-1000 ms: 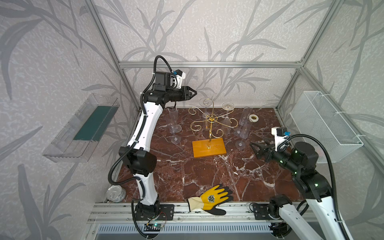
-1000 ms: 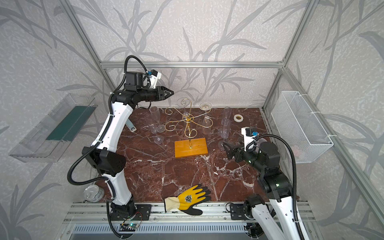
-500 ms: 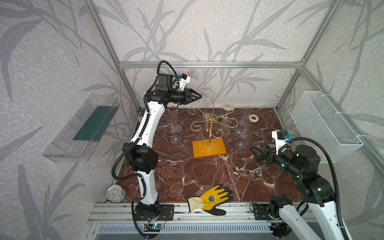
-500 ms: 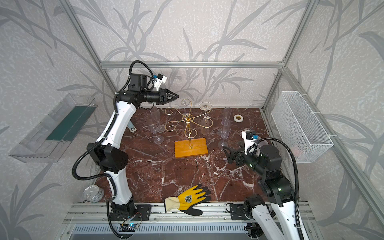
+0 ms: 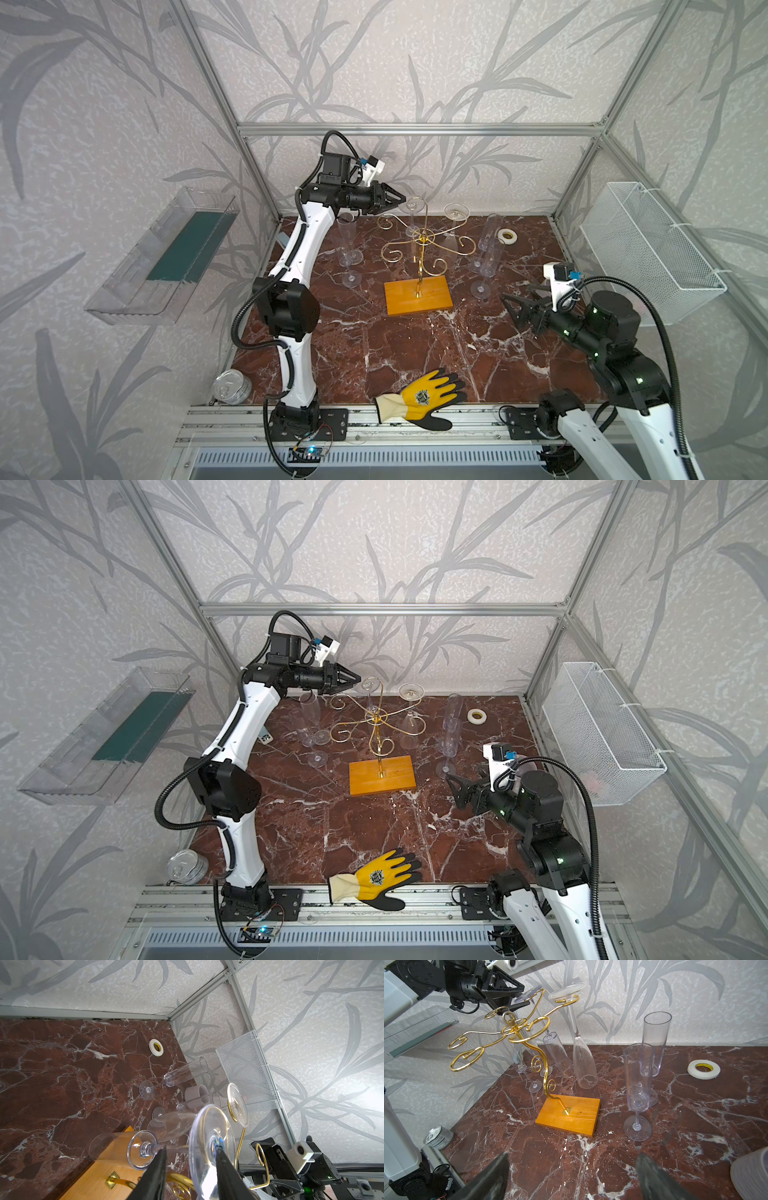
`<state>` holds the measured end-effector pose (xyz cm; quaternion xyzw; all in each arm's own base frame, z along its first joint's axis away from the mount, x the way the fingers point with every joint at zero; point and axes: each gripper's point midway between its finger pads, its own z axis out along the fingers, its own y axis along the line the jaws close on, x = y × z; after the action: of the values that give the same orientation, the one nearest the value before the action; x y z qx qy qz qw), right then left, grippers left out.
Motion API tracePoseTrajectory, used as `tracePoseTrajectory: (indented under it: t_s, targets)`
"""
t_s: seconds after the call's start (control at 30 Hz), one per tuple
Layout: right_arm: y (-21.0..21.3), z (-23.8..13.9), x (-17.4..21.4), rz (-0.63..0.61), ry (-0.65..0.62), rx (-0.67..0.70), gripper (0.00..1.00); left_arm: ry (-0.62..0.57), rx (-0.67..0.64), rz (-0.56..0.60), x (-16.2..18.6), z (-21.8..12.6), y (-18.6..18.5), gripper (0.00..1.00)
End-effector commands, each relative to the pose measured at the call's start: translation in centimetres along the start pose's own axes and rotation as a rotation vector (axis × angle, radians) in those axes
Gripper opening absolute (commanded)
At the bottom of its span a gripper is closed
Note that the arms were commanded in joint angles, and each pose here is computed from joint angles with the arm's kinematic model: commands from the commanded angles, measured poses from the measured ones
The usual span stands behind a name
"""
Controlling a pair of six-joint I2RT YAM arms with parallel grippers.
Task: Take the wine glass off the wine glass rack
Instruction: 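Reach the left gripper to a hanging flute while the right draws back, then close the left gripper on the hanging flute's stem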
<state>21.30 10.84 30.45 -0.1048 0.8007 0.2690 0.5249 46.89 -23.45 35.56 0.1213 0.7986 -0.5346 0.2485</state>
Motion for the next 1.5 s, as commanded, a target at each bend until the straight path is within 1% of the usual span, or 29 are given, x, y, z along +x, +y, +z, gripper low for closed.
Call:
tracePoseTrajectory:
  t_s: [0.0,0.2,0.27,0.53,0.67,0.83,1.03,1.13,1.3,1.47]
  targets:
    - [0.1,-0.6,-0.7,-0.010,-0.023,0.010,0.93,0.022,0.068,-0.017,0.1,0.6,-0.3,0.39]
    - [0.0,-0.6,-0.6,-0.007,-0.021,0.019,0.94,0.024,0.093,-0.023,0.0,0.8,-0.4,0.39]
    - [-0.1,-0.6,-0.6,-0.006,-0.023,0.023,0.93,0.026,0.102,-0.034,0.0,1.0,-0.3,0.37]
    - [-0.3,-0.8,-0.5,-0.007,-0.028,0.038,0.94,0.022,0.115,-0.046,-0.1,1.3,-0.1,0.28]
    - [-0.6,-1.0,-0.4,-0.002,-0.040,0.052,0.94,0.017,0.112,-0.053,-0.3,1.3,0.0,0.20]
    - [-0.7,-1.3,-0.3,-0.009,-0.045,0.064,0.94,0.002,0.108,-0.054,-0.6,1.2,0.0,0.15]
    - [-1.1,-1.3,-0.1,-0.009,-0.046,0.082,0.94,-0.010,0.109,-0.051,-0.7,1.1,-0.3,0.07]
    - [-1.2,-1.5,-0.1,-0.010,-0.052,0.092,0.94,-0.024,0.098,-0.042,-0.9,0.9,-0.5,0.00]
    - [-1.5,-1.8,0.2,-0.008,-0.054,0.112,0.94,-0.046,0.096,-0.046,-1.2,0.7,-0.8,0.00]
    - [-1.5,-2.0,0.1,-0.007,-0.063,0.118,0.94,-0.104,0.153,-0.043,-2.3,0.0,-2.6,0.00]
